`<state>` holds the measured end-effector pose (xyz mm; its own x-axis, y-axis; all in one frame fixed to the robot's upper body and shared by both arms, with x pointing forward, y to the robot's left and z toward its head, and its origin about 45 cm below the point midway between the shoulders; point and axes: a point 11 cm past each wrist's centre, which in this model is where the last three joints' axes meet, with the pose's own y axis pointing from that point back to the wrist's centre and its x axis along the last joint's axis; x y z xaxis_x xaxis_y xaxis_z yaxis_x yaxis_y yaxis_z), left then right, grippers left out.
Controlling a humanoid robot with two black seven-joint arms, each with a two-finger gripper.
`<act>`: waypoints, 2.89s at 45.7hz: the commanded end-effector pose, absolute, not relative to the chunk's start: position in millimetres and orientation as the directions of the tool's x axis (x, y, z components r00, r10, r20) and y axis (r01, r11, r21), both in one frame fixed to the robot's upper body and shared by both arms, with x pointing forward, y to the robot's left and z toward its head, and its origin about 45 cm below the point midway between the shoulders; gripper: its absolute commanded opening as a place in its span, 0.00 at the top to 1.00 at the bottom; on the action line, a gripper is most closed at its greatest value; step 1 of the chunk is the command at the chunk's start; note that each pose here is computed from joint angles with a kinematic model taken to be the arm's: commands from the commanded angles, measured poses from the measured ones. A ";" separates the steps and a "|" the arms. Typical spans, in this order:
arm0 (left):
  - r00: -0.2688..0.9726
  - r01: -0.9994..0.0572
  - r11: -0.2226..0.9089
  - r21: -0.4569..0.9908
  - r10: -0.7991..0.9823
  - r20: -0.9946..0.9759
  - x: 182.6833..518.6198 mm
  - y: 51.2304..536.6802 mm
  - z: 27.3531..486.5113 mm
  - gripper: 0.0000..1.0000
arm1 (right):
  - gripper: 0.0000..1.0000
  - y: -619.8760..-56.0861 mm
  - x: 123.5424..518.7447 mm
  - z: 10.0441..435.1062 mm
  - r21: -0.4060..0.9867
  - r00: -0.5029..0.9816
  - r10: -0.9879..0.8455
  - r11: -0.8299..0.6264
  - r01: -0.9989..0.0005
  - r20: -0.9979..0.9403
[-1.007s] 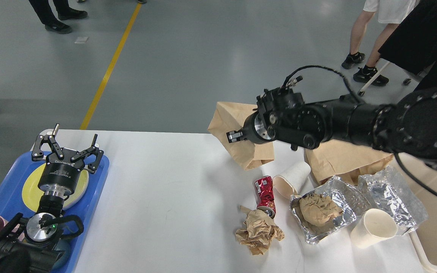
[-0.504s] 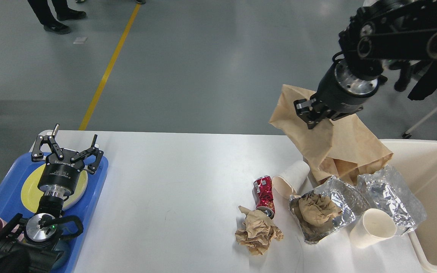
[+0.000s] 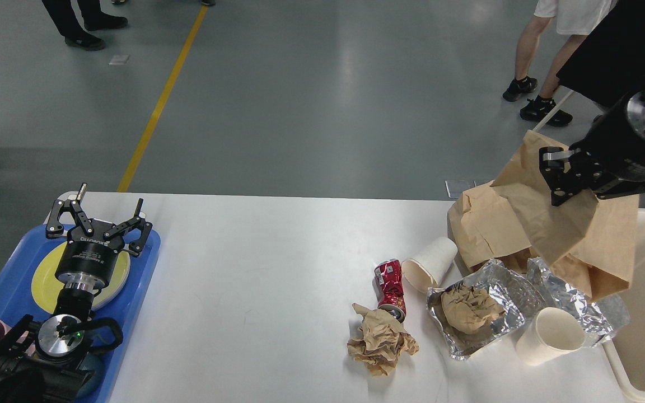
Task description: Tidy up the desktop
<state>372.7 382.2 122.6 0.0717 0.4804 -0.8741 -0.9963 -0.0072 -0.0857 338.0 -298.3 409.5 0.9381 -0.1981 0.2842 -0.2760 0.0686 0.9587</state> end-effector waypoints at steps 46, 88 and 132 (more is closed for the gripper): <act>0.075 -0.996 -0.005 -0.088 0.479 -0.875 372.7 381.1 122.5 0.03 | 1.00 -611.1 335.8 199.9 0.772 0.655 -0.431 0.480 -0.416 0.621; 0.075 -0.996 -0.005 -0.088 0.479 -0.875 372.7 381.1 122.5 0.03 | 1.00 -577.0 215.9 23.8 0.769 0.596 -0.498 0.505 -0.391 0.630; 0.075 -0.996 -0.005 -0.088 0.479 -0.875 372.7 381.1 122.5 0.03 | 0.00 -584.7 219.8 32.0 0.695 0.549 -0.440 0.558 -0.454 0.711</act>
<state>372.7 381.2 122.5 0.0747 0.4788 -0.8747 -0.9961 -0.0049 -0.0877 220.2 -583.4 31.1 0.5490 -0.4433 0.7086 -0.4532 0.5544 0.6980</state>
